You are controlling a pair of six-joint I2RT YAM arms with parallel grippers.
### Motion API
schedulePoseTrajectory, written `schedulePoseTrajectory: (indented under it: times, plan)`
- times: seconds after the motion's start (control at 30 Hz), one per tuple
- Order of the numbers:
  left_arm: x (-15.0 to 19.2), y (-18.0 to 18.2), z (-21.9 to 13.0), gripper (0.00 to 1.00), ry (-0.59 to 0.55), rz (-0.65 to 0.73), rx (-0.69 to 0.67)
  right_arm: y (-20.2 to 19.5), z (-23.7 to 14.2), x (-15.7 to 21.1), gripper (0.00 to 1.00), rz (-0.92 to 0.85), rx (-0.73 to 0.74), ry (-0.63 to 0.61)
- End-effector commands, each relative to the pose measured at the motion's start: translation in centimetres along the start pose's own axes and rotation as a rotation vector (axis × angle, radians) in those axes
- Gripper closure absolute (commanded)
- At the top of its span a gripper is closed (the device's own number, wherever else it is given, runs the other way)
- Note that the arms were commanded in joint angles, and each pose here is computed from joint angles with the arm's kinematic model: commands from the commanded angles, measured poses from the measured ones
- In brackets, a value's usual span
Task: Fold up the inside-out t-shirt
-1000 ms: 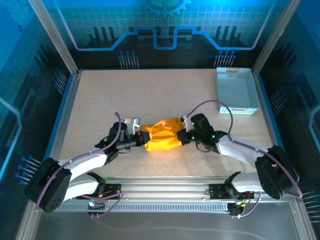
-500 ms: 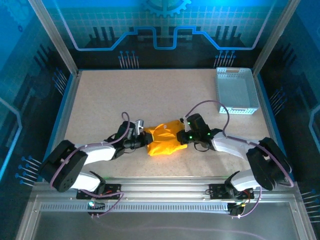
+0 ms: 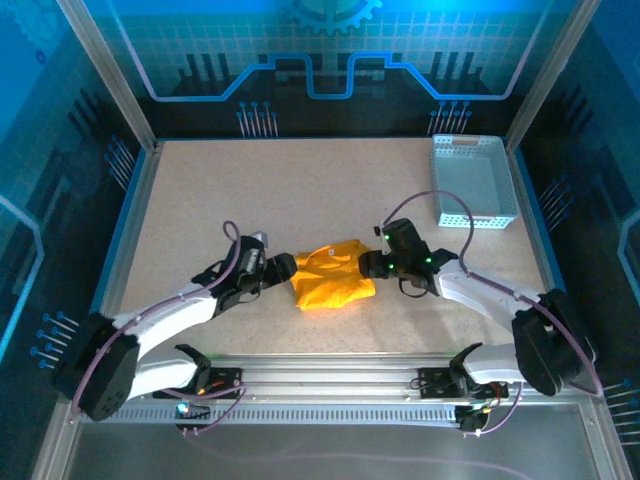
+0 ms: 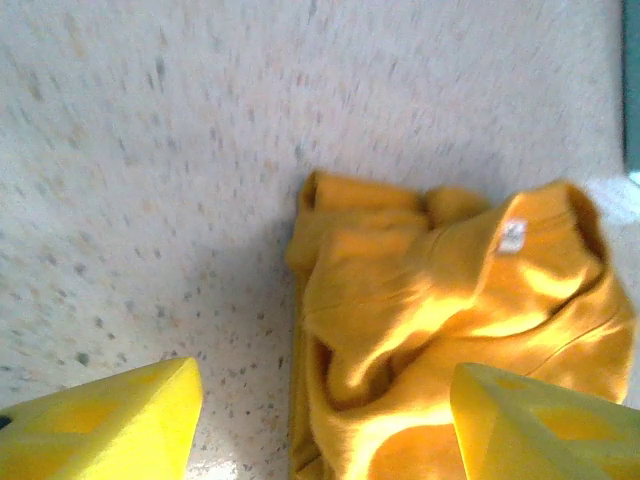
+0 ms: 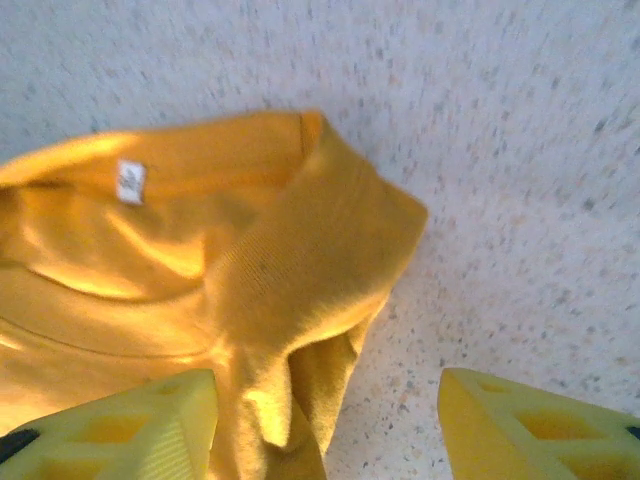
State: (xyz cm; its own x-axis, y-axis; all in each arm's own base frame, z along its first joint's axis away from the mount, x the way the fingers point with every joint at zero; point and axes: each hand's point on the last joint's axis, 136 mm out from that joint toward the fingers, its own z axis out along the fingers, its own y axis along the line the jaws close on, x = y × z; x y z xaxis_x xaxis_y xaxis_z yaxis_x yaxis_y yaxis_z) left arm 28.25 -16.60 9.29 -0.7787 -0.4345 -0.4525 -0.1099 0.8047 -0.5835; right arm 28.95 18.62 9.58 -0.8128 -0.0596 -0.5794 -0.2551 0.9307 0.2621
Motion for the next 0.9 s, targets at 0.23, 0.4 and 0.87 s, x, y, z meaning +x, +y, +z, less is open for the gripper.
schedulePoseTrajectory:
  times: [0.23,0.4,0.87]
  plan:
    - [2.1,-8.7,-0.7,0.39,0.105,0.241,0.115,3.8,-0.3,-2.4,0.45,-0.041,-0.119,-0.002]
    - [2.8,-8.3,3.1,0.42,0.137,0.213,0.093,5.2,2.9,-2.1,0.48,-0.015,-0.178,0.077]
    - [-0.8,-2.3,8.1,0.41,0.129,-0.04,0.089,-1.1,6.6,-0.3,0.51,0.047,-0.028,0.113]
